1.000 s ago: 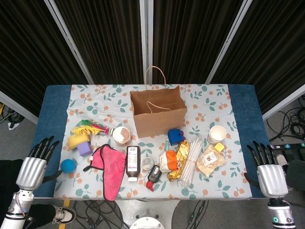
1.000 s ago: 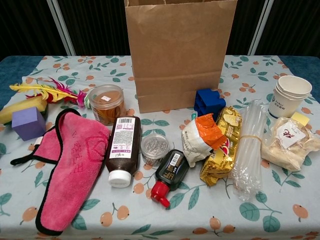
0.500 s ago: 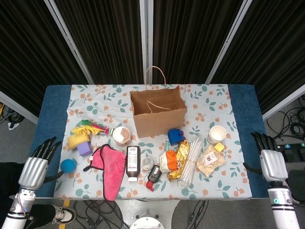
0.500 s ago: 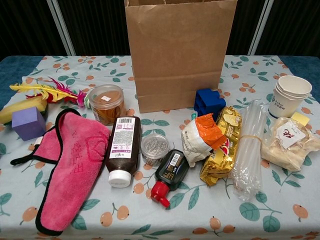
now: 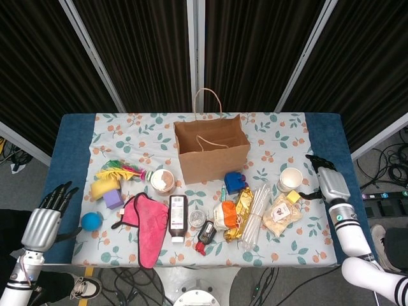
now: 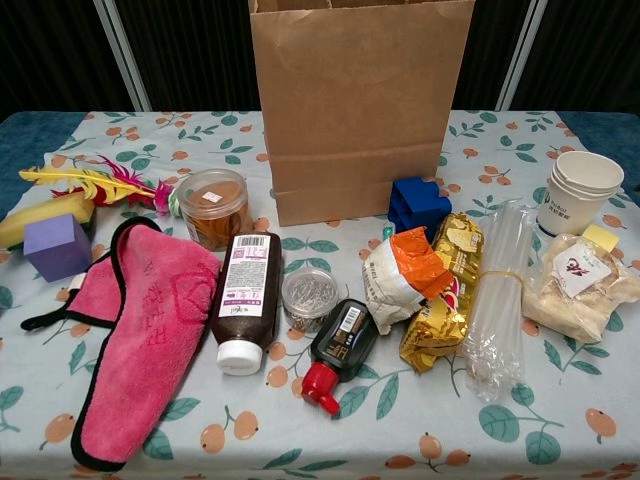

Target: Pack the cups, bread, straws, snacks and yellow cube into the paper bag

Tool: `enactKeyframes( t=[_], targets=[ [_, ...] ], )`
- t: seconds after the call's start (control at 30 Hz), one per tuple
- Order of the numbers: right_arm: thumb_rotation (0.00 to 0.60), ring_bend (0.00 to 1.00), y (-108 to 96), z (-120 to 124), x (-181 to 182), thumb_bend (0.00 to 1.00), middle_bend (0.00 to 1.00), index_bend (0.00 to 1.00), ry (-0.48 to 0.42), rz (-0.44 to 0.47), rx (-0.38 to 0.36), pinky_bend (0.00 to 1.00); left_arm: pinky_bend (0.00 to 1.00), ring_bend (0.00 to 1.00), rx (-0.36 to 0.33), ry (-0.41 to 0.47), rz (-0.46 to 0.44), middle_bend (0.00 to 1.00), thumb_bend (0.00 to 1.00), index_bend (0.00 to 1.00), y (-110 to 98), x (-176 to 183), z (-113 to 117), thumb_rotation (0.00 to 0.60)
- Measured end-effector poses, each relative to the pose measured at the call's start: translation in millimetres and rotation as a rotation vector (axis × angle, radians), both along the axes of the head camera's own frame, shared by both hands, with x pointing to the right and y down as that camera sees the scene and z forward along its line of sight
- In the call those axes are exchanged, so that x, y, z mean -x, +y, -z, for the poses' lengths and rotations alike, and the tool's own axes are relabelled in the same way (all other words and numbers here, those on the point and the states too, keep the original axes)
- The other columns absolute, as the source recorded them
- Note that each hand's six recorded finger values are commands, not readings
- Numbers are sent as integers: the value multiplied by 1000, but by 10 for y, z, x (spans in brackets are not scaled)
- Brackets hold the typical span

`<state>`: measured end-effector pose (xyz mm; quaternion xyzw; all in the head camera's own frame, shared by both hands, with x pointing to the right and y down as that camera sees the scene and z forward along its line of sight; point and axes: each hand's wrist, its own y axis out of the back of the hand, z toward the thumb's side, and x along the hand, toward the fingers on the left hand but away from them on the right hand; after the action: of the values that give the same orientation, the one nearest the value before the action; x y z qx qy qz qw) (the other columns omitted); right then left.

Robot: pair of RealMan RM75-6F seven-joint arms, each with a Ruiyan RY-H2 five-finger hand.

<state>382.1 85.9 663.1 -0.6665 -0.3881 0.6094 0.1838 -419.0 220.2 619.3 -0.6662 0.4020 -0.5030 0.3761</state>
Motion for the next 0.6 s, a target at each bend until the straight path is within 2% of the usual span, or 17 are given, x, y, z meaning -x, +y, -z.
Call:
enactKeyframes(
  t=[0.1, 0.37, 0.6],
  targets=[
    [600, 0, -44, -56, 105, 62, 100, 65, -3, 12, 17, 0, 188, 92, 2, 1, 2, 145, 147, 161, -2, 4, -4, 591],
    [600, 0, -6, -230, 279, 74, 116, 103, 25, 49, 89, 18, 188, 92, 10, 12, 7, 145, 147, 161, -7, -3, -30, 588],
    [600, 27, 23, -373, 355, 110, 160, 155, 49, 59, 112, 66, 188, 92, 12, 16, 13, 144, 147, 161, -11, 7, -44, 588]
  ],
)
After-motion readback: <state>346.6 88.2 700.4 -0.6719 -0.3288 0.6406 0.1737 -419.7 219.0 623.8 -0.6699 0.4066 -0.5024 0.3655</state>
